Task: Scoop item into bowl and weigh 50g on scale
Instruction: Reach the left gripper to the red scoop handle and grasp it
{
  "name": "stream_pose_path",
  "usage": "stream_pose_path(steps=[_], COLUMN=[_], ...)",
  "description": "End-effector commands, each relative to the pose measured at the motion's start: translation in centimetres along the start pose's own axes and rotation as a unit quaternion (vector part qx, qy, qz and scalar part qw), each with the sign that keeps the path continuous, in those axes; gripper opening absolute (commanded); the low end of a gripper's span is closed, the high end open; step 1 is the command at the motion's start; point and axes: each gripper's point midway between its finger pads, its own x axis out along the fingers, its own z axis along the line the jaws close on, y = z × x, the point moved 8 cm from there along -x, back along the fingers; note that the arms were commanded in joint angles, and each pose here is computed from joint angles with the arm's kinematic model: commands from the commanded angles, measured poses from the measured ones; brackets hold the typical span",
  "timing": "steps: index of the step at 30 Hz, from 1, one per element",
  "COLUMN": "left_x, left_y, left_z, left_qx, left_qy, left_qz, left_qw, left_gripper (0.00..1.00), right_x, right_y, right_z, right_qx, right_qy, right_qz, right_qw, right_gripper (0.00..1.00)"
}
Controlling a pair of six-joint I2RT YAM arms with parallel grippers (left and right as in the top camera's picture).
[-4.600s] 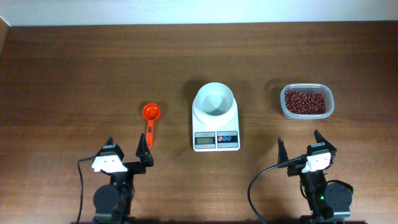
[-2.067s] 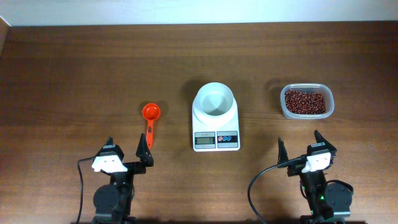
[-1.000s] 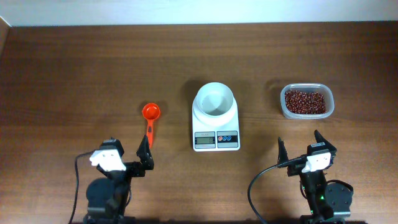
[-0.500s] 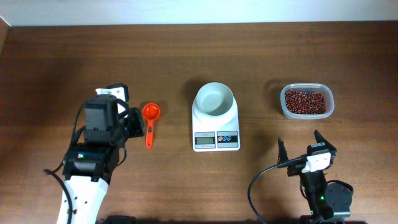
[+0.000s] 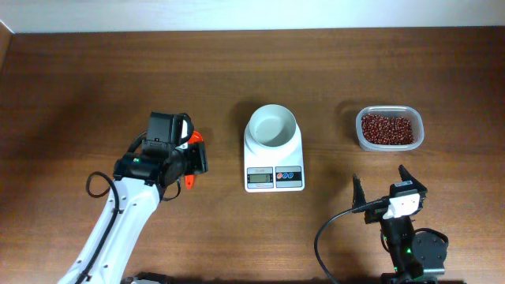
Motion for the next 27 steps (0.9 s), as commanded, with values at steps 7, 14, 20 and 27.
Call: stream_pose_path(steps=[7,14,20,27], left_x=[-0.2,0.7,3.4,4.5], left_y=[-1.6,-1.0,-0.5,-1.7], left_z=[-0.4,-0.2,0.0,0.1], left_qx=[0.003,0.002,0.001,0.004], left_qy=[0.004,-0.002,-0.015,-0.028], left_qz=[-0.04,-0.019,0.022,-0.009], left_qw=[0.999,1.0,1.0,1.0], left_gripper=[0.99,0.0,0.0,0.49], right_x=[0.0,0.0,0.0,0.0], right_y=[0.2,0.2,0.2,0.2], right_z=[0.0,0.0,0.0,0.0], right_qx=[0.0,0.0,0.0,0.0], right_qy=[0.0,0.0,0.0,0.0], right_qz=[0.002,0.002,0.002,0.002], right_qw=[1.0,1.0,1.0,1.0], right_gripper=[0.99,0.99,0.99,0.99])
